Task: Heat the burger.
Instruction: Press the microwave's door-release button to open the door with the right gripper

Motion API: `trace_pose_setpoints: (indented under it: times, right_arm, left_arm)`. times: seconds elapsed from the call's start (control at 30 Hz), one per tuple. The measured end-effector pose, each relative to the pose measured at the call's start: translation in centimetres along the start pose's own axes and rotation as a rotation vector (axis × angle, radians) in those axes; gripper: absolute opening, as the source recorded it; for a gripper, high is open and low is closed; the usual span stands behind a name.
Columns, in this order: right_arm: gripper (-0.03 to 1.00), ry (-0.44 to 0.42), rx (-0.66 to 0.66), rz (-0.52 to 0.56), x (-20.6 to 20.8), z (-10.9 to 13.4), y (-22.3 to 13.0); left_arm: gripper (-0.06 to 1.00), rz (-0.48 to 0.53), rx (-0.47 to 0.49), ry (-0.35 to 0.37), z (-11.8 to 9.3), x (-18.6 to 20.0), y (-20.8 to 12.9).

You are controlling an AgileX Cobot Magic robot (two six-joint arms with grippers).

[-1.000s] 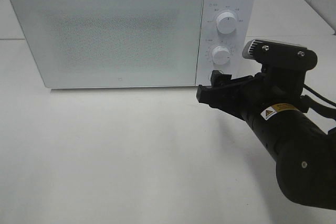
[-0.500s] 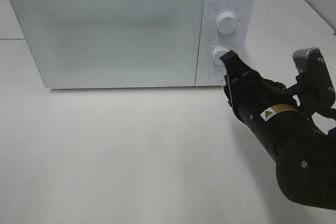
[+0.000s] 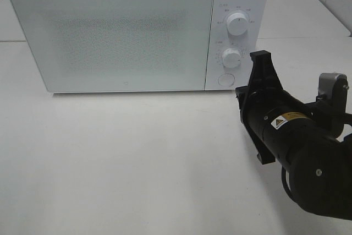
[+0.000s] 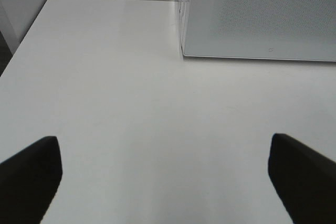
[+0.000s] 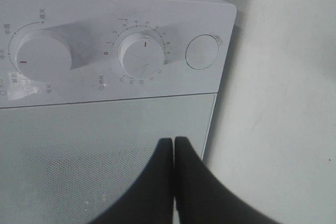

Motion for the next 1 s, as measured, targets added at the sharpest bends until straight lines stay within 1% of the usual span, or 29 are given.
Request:
trace_pose_setpoints:
  times: [0.17, 0.37, 0.4, 0.43, 0.47, 0.6, 0.77, 1.0]
  right_arm:
    - [0.01, -0.001, -0.026, -0.030, -0.6, 0.1, 1.2]
    - [0.01, -0.002, -0.045, -0.037, -1.2, 0.1, 1.9]
    - [0.01, -0.007, -0.058, -0.036, -1.5, -0.2, 2.1]
    - [0.01, -0.020, -0.078, -0.035, -2.0, -0.7, 2.0]
    - [0.01, -0.020, -0.078, -0.035, -2.0, -0.7, 2.0]
    - [0.01, -0.042, -0.147, -0.015, -3.7, -1.5, 1.4]
    - [0.01, -0.038, -0.175, 0.000, -5.2, -1.6, 1.0]
    - [0.01, -0.029, -0.195, -0.021, -7.8, -1.4, 1.3]
  left_arm:
    - [0.99, 0.000, 0.000, 0.000, 0.0, 0.0, 0.0]
    - [0.99, 0.000, 0.000, 0.000, 0.0, 0.0, 0.0]
    - [0.99, 0.000, 0.000, 0.000, 0.0, 0.0, 0.0]
    - [0.99, 0.000, 0.000, 0.000, 0.0, 0.0, 0.0]
    - [0.99, 0.000, 0.000, 0.000, 0.0, 0.0, 0.0]
    - [0.99, 0.000, 0.000, 0.000, 0.0, 0.0, 0.0]
    - [0.99, 0.000, 0.000, 0.000, 0.0, 0.0, 0.0]
    - [0.99, 0.000, 0.000, 0.000, 0.0, 0.0, 0.0]
Point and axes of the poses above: a point on each arm's last joint axis where the gripper is mounted, x pointing back along that axis away from the gripper, z along the wrist's bending axis when the last joint is at zero, y = z × x, the point moved 5 cm from there along -x, pointing out along that axis toward the gripper, and after that the axes turned 2 degrees about x, right-handed, at the moved point
